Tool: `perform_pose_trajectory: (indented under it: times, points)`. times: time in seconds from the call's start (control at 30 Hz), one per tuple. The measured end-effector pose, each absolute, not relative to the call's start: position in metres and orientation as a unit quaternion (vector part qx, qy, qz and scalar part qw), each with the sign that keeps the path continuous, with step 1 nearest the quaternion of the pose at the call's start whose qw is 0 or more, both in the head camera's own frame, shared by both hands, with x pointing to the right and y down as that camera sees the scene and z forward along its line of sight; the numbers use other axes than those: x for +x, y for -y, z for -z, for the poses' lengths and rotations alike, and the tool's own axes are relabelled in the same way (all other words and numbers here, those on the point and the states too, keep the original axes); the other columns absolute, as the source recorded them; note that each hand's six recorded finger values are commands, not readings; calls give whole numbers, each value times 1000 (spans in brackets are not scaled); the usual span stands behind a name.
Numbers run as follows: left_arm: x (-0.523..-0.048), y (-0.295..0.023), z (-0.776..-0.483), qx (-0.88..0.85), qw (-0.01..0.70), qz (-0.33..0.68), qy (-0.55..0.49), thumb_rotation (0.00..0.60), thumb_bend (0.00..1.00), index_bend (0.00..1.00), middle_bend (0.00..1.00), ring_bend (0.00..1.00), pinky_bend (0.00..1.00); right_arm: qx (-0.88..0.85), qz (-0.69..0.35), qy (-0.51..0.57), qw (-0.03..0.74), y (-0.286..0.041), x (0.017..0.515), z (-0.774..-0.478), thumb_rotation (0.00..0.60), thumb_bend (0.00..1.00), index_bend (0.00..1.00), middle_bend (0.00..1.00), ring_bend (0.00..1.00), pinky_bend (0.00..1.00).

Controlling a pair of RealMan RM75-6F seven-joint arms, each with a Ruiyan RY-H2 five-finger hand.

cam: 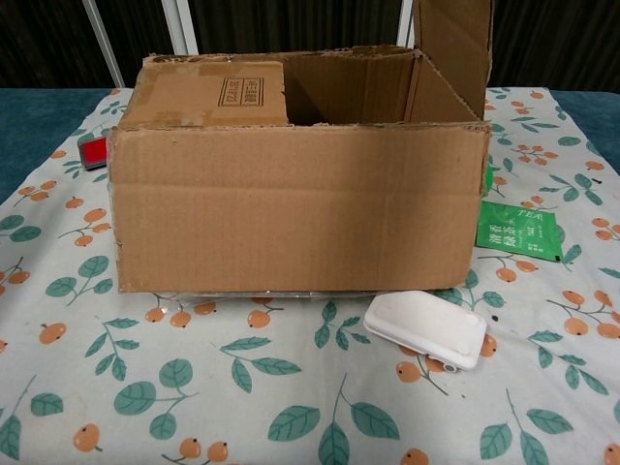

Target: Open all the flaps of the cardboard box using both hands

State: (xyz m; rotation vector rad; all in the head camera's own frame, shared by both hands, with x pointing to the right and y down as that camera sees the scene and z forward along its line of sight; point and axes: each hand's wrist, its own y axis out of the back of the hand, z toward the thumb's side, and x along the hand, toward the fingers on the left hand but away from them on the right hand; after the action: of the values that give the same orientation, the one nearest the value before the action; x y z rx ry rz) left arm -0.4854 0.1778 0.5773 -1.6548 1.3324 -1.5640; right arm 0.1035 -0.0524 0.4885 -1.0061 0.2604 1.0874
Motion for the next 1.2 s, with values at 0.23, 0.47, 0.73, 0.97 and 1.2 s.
perform_pose_trajectory:
  times: [0.23,0.47,0.73,0.97,1.2]
  points:
    - [-486,-178,-577,-606,250,575,-490,600,206,0,0,0,0,-442,-521,-118,721,58,130,-488,600,895,418,350,223,272]
    - [-486,-178,-577,-606,250,574,-489,600,206,0,0,0,0,-433,-549,-120,705,58,162,-495,600,895,418,351,224,273]
    - [-485,-178,-577,-607,252,575,-488,600,206,0,0,0,0,-435,-585,-98,678,53,200,-504,600,840,414,352,223,273]
    - [-486,-178,-577,-604,261,578,-483,600,204,0,0,0,0,-451,-602,-36,658,45,224,-504,600,643,333,303,217,257]
    - [-486,-179,-580,-598,282,586,-469,600,175,0,0,0,0,-482,-623,97,609,27,263,-499,600,400,132,172,158,249]
